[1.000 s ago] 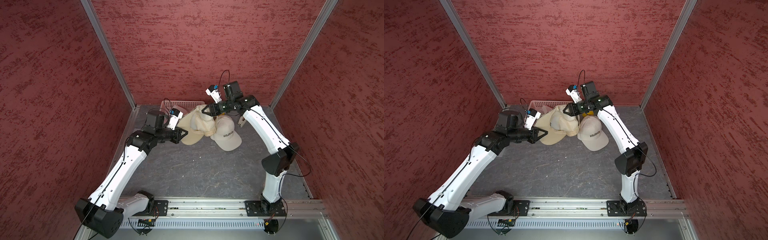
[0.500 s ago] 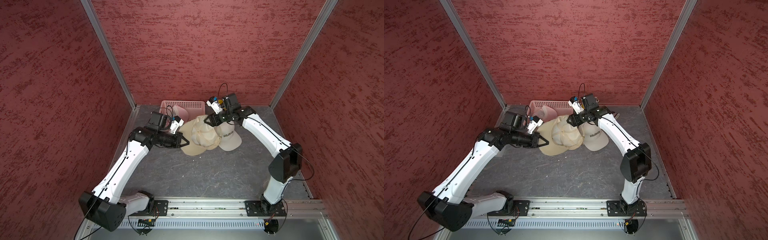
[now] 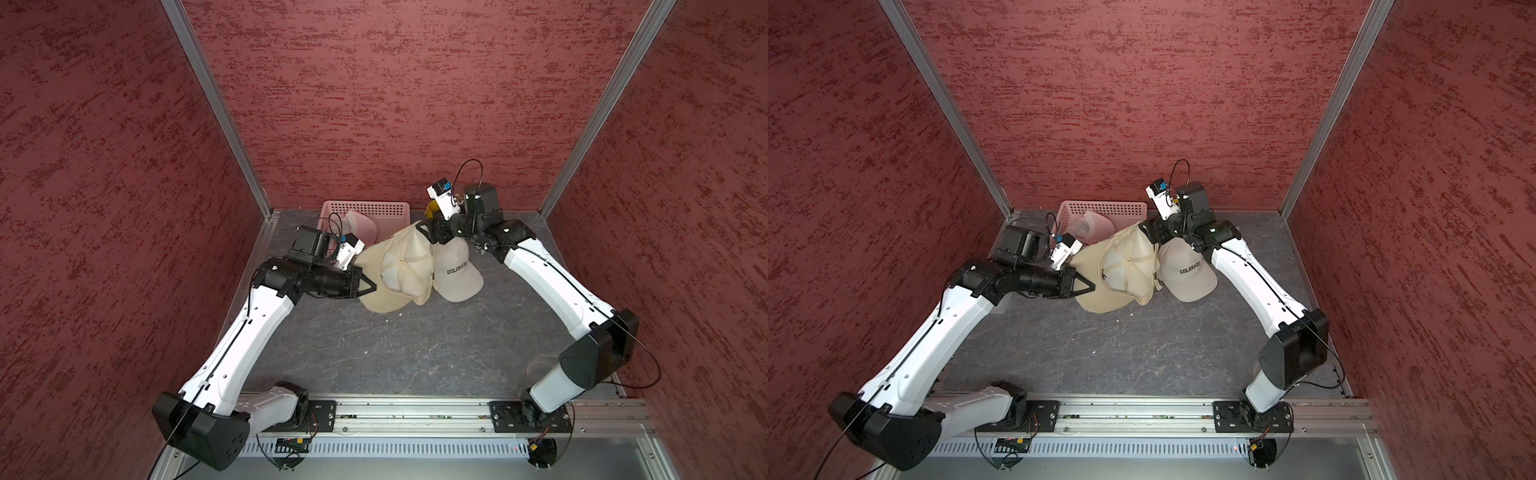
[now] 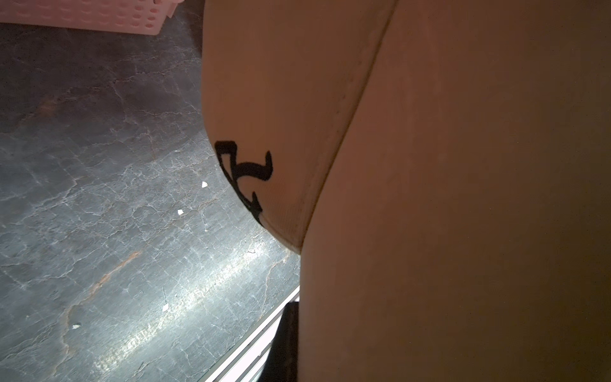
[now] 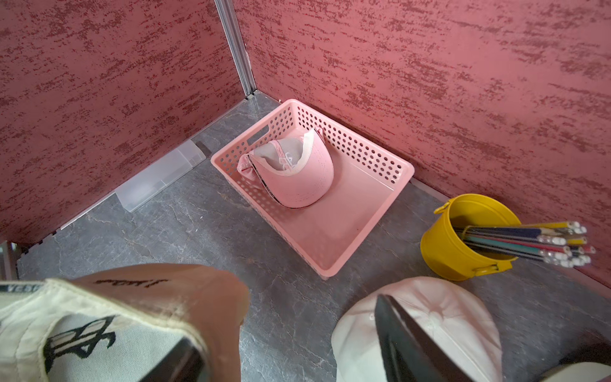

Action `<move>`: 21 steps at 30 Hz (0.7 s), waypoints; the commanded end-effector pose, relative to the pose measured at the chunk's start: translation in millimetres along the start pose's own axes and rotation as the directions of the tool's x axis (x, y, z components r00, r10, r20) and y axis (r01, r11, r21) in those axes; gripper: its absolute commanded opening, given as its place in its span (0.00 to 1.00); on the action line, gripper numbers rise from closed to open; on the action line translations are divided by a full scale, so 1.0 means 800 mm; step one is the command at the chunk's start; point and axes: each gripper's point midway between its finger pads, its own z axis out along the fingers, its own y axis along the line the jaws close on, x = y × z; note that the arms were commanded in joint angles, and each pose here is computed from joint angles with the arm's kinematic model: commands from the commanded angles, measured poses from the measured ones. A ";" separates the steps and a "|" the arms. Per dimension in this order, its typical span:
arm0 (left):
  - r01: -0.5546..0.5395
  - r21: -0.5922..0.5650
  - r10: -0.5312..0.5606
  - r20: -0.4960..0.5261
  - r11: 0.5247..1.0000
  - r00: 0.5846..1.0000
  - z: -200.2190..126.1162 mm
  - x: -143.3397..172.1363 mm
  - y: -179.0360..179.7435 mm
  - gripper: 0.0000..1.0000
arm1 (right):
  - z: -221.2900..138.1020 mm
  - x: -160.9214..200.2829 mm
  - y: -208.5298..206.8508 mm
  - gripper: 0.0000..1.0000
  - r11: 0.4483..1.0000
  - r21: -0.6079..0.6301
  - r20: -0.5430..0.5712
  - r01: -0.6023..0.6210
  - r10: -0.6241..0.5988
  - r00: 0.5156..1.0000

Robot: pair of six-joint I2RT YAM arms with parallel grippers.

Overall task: Turn the baseball cap inside out
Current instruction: Turn over the baseball cap.

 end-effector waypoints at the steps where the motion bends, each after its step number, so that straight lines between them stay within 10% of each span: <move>1: -0.008 -0.025 0.010 0.073 1.000 0.997 -0.016 -0.016 -0.006 0.00 | -0.009 0.001 -0.007 0.72 0.999 0.026 0.013 0.020 -0.020 1.000; 9: -0.001 -0.070 0.002 0.019 0.998 1.000 -0.006 -0.012 -0.014 0.00 | -0.009 0.021 0.023 0.78 0.997 -0.078 -0.028 -0.025 0.023 0.999; 21: 0.035 -0.115 -0.032 0.029 0.993 0.999 -0.024 0.002 0.000 0.00 | 0.007 0.053 -0.029 0.81 0.997 0.079 -0.094 -0.026 0.033 0.995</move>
